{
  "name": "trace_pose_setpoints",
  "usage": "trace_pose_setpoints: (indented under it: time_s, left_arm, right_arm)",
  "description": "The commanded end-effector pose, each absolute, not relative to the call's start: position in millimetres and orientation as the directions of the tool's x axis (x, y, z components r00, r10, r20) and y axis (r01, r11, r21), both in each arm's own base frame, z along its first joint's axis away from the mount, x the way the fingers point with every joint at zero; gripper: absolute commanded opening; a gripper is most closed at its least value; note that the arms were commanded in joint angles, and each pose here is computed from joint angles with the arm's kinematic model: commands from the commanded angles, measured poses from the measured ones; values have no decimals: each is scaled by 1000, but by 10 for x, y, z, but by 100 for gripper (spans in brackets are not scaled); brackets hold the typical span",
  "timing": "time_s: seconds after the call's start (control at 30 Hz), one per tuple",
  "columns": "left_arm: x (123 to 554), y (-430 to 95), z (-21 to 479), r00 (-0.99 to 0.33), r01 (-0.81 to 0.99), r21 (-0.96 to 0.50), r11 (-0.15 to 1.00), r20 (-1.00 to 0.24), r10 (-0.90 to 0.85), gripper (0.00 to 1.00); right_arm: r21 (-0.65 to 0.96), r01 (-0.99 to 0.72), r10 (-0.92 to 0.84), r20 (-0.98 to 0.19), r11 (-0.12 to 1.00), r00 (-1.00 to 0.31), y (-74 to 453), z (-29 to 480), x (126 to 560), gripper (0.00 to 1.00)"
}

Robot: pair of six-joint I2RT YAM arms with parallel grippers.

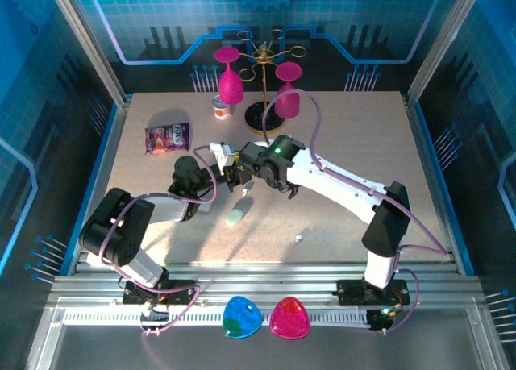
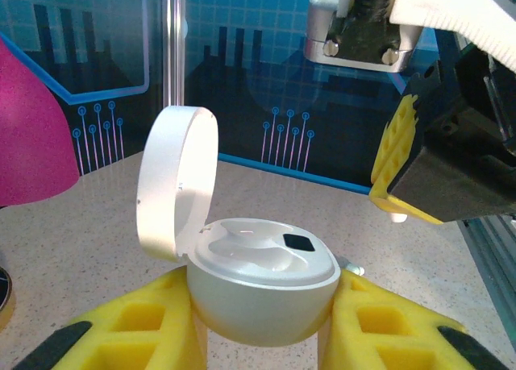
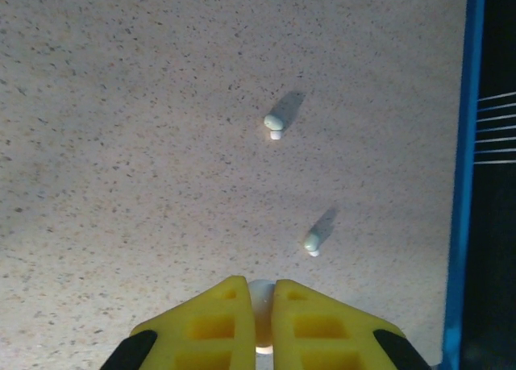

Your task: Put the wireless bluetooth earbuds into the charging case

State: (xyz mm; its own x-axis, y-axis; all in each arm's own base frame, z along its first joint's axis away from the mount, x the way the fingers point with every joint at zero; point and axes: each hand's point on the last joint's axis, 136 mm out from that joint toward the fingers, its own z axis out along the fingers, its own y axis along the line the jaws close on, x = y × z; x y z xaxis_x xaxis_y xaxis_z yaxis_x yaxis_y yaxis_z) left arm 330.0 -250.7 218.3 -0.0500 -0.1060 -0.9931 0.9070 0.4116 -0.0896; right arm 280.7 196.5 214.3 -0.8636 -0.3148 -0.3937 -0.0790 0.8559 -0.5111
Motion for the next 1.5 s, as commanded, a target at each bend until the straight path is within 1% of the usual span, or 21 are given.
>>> trace_pose_setpoints:
  time_s: [0.0, 0.27, 0.6, 0.77, 0.87, 1.0, 1.23, 1.33, 1.47]
  left_arm:
    - [3327, -2527, 2278, -19, 911, -61, 407, -994, -105, 22]
    - [3320, -2517, 2272, -22, 910, -64, 410, -994, -105, 23]
    - [3328, -2510, 2252, -28, 908, -71, 413, -994, -108, 22]
    - [3338, -2520, 2252, -32, 909, -75, 409, -993, -109, 22]
    - [3333, -2532, 2247, -40, 914, -81, 397, -993, -110, 22]
    - [3283, -2569, 2234, -65, 929, -100, 357, -992, -108, 22]
    - [3113, -2647, 2257, -138, 959, -159, 234, -985, -105, 23]
    - [3042, -2668, 2272, -170, 965, -187, 186, -980, -103, 22]
    - [2959, -2684, 2293, -197, 969, -210, 132, -975, -103, 22]
  right_arm:
    - [-609, -131, -396, -324, 782, -859, 1871, 2249, 2759, 9]
    - [-612, -172, -426, -297, 772, -855, 1910, 2284, 2764, 9]
    - [-715, -158, -475, -268, 681, -838, 1892, 2438, 2792, 9]
    - [-710, -162, -488, -284, 686, -825, 1980, 2454, 2785, 10]
    - [-689, -167, -501, -318, 705, -805, 2071, 2477, 2789, 10]
    - [-610, -205, -519, -397, 765, -757, 2279, 2521, 2789, 10]
    - [-444, -287, -507, -530, 849, -680, 2593, 2608, 2791, 9]
    - [-391, -316, -496, -560, 864, -663, 2678, 2625, 2794, 9]
    - [-369, -333, -495, -572, 868, -654, 2724, 2637, 2805, 9]
